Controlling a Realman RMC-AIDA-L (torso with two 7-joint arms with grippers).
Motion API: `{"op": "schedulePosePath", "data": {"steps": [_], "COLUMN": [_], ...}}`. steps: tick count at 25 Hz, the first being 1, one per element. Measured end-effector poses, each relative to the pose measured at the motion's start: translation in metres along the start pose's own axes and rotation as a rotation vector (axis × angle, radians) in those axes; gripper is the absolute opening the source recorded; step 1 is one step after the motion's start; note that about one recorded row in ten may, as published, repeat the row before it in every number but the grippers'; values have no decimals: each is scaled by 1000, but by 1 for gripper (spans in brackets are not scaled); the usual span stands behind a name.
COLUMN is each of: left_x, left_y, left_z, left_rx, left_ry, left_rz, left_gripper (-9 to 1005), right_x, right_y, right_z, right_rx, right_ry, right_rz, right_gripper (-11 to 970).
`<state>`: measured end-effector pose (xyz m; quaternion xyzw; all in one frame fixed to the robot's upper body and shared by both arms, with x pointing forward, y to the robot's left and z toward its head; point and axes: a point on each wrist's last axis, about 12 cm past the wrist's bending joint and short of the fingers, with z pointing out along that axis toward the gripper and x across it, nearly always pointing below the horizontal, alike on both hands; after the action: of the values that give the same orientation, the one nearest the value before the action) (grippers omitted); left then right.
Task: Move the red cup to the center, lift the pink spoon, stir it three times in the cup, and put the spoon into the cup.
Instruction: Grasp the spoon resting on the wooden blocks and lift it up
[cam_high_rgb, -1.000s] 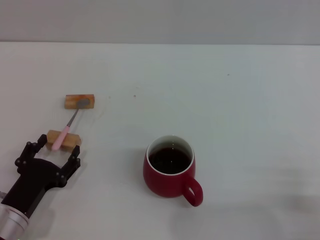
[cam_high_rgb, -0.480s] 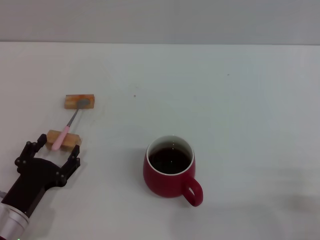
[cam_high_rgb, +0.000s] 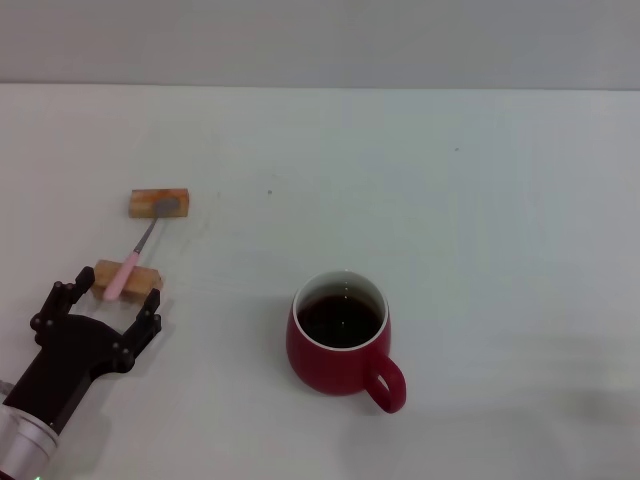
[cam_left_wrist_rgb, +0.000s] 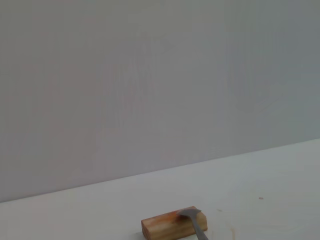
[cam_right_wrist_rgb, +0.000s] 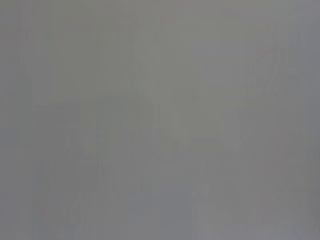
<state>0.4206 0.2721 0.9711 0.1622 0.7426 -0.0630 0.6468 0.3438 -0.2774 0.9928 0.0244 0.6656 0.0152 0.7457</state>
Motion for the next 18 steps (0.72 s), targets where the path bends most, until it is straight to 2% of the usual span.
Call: {"op": "schedulePosePath", "data": {"steps": [18], "left_x": [0], "left_y": [0], "left_z": [-1], "left_rx": [7], "left_ry": [-4], "left_rz": [-10], "left_gripper": [773], "right_x": [-1], "right_y": [1], "right_z": [-1], "right_rx": [-5], "right_ry": [-10], "right_rz": [0], "right_gripper": [420]}}
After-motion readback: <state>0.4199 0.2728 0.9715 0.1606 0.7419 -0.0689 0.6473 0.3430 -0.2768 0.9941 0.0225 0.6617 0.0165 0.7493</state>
